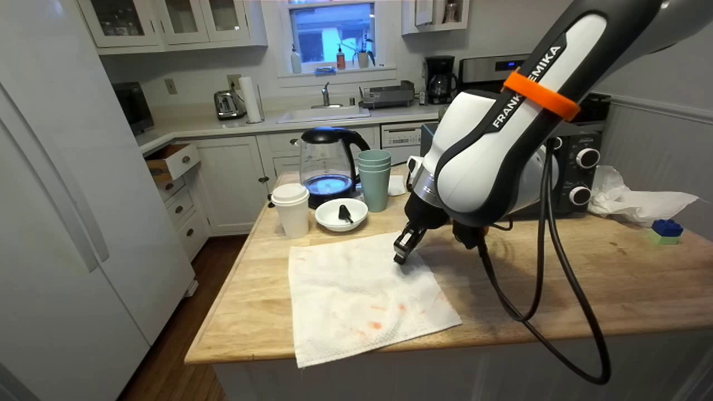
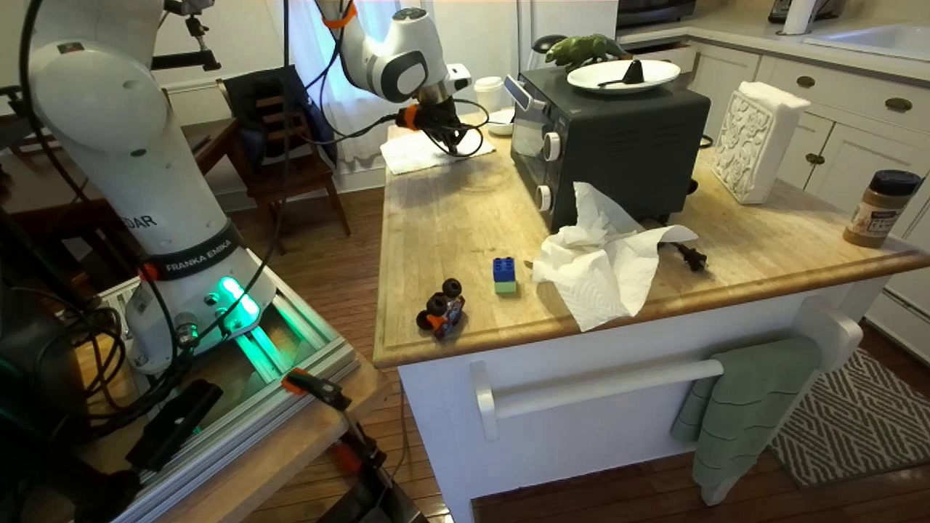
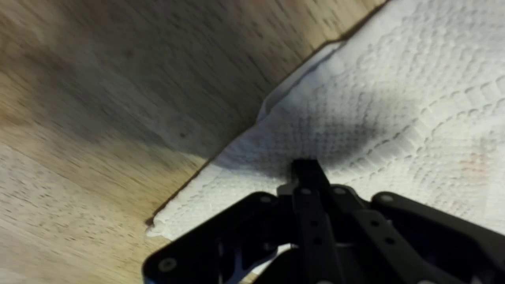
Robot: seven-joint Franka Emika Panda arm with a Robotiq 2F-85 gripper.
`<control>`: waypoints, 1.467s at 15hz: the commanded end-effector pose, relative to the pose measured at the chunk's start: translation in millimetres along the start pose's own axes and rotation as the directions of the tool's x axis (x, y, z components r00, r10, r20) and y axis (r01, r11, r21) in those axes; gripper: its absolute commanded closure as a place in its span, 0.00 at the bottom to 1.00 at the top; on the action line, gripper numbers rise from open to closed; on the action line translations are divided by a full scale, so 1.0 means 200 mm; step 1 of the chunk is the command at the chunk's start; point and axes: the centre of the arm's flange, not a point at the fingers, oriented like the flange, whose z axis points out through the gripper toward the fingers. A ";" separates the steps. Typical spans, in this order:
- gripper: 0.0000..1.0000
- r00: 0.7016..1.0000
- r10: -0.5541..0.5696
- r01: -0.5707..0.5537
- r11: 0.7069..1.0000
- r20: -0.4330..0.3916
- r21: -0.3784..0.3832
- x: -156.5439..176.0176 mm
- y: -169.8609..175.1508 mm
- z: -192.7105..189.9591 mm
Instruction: Move the towel to the right
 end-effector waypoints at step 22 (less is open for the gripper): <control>1.00 0.910 0.341 -0.306 0.936 0.236 -0.172 -0.81 0.58 -0.23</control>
